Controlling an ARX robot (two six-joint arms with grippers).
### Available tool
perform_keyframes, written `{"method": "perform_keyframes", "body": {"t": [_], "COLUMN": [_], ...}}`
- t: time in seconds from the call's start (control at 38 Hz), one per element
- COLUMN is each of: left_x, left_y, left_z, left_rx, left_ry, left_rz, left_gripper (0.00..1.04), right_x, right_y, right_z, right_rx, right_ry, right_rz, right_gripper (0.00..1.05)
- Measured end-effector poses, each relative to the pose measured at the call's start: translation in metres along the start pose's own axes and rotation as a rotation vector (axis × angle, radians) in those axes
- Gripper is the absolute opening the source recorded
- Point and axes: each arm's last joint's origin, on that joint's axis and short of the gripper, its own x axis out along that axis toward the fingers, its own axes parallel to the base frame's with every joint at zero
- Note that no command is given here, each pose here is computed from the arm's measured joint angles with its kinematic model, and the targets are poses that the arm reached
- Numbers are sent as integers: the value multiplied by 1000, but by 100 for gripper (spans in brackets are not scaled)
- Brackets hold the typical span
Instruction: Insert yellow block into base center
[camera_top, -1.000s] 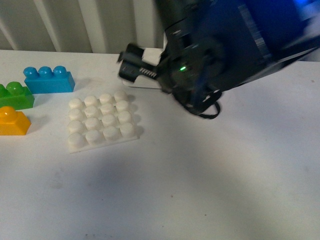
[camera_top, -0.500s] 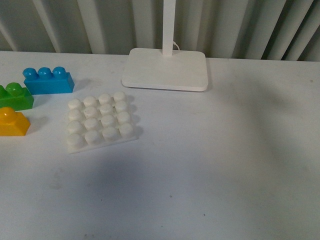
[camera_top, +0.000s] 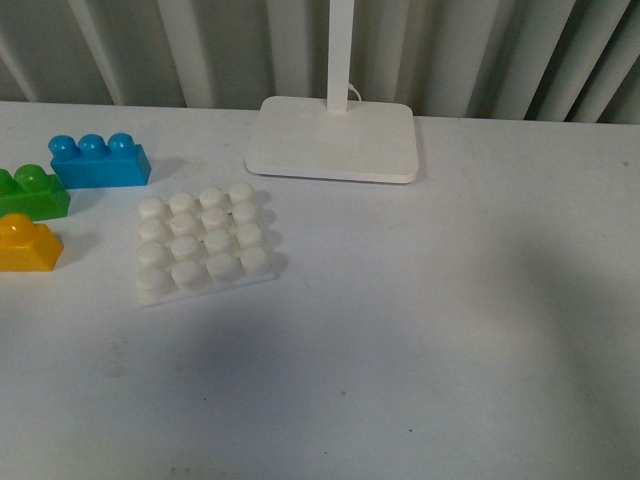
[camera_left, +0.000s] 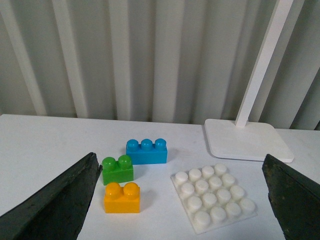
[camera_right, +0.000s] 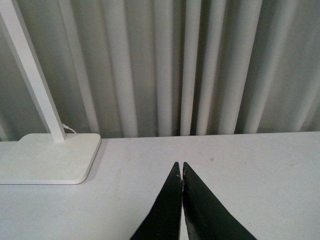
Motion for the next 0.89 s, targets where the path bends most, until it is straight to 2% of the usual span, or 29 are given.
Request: {"method": "perform_keyframes", "body": {"t": [0.89], "left_x": [0], "left_y": [0], "left_z": [0], "left_rx": [0], "left_ry": [0], "left_rz": [0], "left_gripper": [98], "right_x": [-46], "right_y": [0], "right_z": [5], "right_rx": [-4], "right_ry": [-22], "right_rz": [0], "right_gripper": [1]}}
